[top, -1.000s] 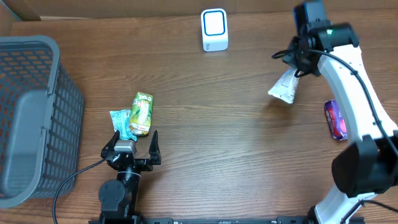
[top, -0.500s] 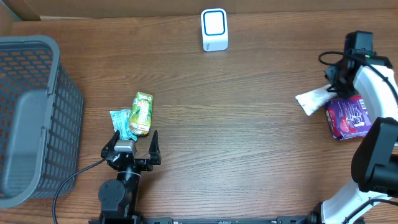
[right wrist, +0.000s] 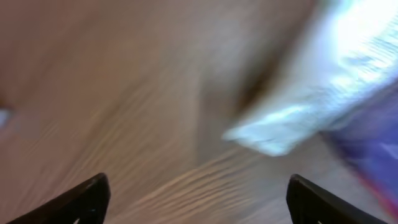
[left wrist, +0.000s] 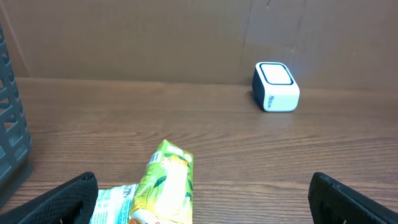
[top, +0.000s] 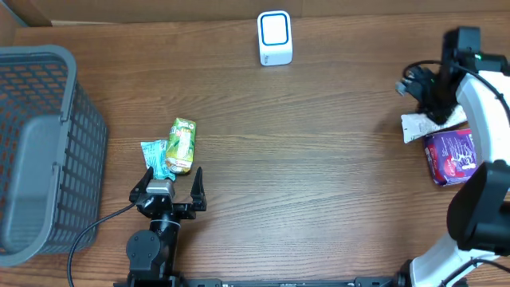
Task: Scan the item barcode
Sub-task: 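Carry the tube to the right side and lay it down, then reach the right gripper to the green tea pack and grasp it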
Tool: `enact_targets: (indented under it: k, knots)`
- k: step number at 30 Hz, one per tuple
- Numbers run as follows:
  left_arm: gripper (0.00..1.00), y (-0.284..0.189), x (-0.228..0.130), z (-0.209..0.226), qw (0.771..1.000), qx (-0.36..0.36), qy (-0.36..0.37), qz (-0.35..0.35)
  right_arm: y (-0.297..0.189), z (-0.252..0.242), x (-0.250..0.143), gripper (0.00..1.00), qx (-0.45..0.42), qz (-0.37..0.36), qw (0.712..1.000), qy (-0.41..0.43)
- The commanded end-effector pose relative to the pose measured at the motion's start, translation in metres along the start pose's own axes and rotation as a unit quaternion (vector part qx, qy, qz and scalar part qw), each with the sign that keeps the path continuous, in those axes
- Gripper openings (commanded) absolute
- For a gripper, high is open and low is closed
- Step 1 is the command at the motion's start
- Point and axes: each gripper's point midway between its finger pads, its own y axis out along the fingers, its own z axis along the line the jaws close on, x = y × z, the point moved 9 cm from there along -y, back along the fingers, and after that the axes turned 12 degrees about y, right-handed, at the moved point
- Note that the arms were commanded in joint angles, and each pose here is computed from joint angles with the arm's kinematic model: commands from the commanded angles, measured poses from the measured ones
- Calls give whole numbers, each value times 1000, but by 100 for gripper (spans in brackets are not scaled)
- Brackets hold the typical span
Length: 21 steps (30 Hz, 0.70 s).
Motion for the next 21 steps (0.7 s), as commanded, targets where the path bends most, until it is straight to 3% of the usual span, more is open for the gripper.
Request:
enact_targets:
  k: [1,11,14,16,21]
  knots:
    - [100,0,-1,1,1000,7,-9,-2,-27,45,-35,94,110,45,987,-105]
    - [100,0,-1,1,1000,7,-9,-2,11,144,-156,94,191,88,948,-239]
    - [100,0,-1,1,1000,7,-9,-2,31,173,-190,94,225,92,939,-245]
    - [100,0,-1,1,1000,7,-9,-2,45,191,-213,100,254,108,925,-262]
    - [100,0,-1,1,1000,7,-9,-2,66,228,-264,100,281,131,899,-309]
